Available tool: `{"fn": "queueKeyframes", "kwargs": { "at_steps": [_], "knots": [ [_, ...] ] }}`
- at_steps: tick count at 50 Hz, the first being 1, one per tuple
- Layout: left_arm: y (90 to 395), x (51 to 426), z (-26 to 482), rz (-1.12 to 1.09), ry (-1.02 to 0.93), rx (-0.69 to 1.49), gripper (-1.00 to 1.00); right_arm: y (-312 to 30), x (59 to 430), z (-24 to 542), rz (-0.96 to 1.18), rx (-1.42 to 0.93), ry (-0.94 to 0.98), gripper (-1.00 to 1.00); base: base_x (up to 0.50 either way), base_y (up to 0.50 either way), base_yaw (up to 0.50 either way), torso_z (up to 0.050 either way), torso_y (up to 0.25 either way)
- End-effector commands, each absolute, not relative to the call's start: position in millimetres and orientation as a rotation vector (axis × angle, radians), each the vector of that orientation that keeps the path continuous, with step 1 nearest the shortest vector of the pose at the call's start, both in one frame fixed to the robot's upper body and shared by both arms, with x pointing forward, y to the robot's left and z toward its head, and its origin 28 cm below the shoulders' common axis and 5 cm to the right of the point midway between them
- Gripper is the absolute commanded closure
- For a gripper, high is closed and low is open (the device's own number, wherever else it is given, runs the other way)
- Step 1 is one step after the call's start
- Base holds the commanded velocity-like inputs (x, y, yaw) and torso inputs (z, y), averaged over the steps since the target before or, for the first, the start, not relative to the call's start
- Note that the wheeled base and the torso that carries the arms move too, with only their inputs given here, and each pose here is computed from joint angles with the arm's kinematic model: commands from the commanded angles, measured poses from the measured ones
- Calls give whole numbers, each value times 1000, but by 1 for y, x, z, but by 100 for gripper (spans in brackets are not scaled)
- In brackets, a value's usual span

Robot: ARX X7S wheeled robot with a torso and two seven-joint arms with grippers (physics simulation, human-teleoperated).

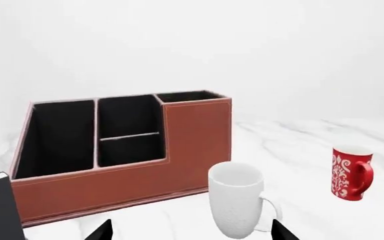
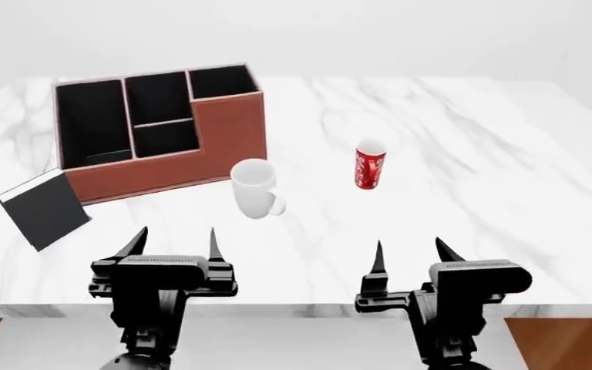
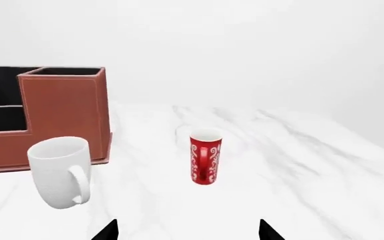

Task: Pick up the red mug and place it to the right of the caddy.

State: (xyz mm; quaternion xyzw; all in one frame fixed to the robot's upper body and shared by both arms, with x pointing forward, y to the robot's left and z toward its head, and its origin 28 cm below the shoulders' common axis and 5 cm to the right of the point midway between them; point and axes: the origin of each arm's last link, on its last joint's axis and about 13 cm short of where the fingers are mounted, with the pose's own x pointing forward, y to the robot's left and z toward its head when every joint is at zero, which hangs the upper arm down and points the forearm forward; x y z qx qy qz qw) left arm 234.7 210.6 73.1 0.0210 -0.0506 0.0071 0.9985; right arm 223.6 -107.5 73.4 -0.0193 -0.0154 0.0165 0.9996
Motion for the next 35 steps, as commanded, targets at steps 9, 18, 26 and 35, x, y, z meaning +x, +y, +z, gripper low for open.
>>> {"fn": "queueKeyframes", "kwargs": {
  "at_steps": [9, 18, 26, 35],
  "knots": [
    [215, 244, 114, 19, -155, 62, -100, -114, 221, 113, 29, -66, -113, -100, 500, 0, 0, 0, 0],
    [216, 245, 113, 23, -159, 66, -100, -114, 222, 110, 32, -69, -107, -100, 500, 0, 0, 0, 0],
    [217, 246, 114, 30, -164, 72, -100, -114, 224, 109, 32, -69, -103, -100, 500, 0, 0, 0, 0],
    [217, 246, 115, 28, -167, 71, -100, -114, 224, 110, 29, -71, -101, -100, 500, 0, 0, 0, 2]
  ]
}}
